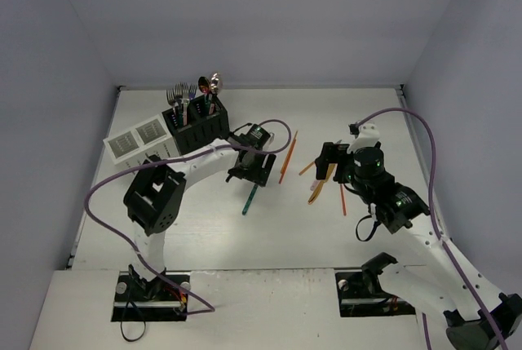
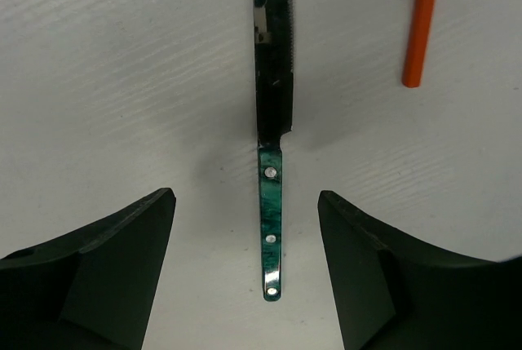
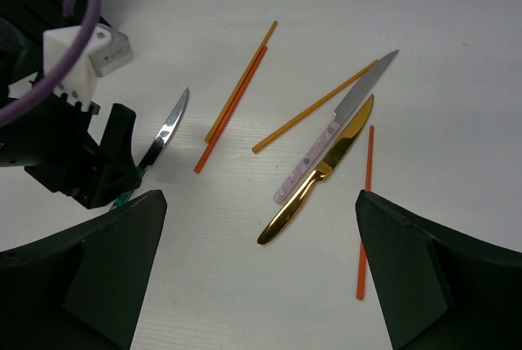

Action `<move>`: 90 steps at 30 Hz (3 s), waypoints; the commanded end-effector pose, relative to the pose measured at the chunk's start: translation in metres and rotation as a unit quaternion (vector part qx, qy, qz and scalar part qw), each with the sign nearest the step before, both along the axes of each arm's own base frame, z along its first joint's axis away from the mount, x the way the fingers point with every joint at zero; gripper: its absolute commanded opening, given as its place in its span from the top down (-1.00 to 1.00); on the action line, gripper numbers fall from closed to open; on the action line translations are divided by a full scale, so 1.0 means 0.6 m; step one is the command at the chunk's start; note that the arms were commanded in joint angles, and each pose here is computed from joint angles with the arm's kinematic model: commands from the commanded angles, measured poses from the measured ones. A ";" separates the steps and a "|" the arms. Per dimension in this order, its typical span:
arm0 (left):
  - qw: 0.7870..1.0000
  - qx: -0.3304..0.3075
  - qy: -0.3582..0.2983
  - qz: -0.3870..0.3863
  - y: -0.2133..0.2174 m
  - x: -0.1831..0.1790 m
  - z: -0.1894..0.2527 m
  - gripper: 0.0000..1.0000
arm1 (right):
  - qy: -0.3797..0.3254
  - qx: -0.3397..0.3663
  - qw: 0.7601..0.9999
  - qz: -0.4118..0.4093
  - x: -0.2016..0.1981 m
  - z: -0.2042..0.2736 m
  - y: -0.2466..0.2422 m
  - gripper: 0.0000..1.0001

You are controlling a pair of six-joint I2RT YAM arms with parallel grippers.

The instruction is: Sort the eating utensils into containers

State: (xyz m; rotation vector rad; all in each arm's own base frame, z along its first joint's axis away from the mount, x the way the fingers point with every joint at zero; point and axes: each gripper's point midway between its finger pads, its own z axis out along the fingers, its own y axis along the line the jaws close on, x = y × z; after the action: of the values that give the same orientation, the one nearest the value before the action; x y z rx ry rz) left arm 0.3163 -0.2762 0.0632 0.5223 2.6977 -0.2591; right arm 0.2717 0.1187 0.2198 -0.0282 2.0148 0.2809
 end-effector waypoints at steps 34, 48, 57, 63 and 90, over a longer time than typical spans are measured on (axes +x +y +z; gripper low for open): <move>0.981 -0.063 -0.167 0.076 0.052 0.069 0.244 1.00 | -0.035 0.026 0.999 -0.009 -0.016 0.046 -0.015 -1.00; 0.813 -0.074 -0.496 0.296 0.410 0.168 0.509 1.00 | -0.030 0.022 0.999 -0.020 -0.008 0.042 -0.018 -1.00; 0.770 -0.071 -0.529 0.349 0.519 0.257 0.470 1.00 | -0.031 0.013 0.999 -0.037 -0.003 0.040 -0.028 -1.00; 0.774 -0.052 -0.525 0.351 0.545 0.293 0.419 1.00 | -0.034 0.010 0.998 -0.047 -0.005 0.038 -0.035 -1.00; 0.837 -0.019 -0.425 0.345 0.532 0.203 0.292 0.00 | -0.027 0.009 0.999 -0.038 -0.010 0.026 -0.033 -1.00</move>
State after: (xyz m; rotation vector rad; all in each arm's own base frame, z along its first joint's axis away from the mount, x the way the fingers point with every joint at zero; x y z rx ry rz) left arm 0.4443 0.0463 0.1873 -0.3273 1.8990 0.1517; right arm 0.2601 0.0969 0.2216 0.0356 2.0026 0.2220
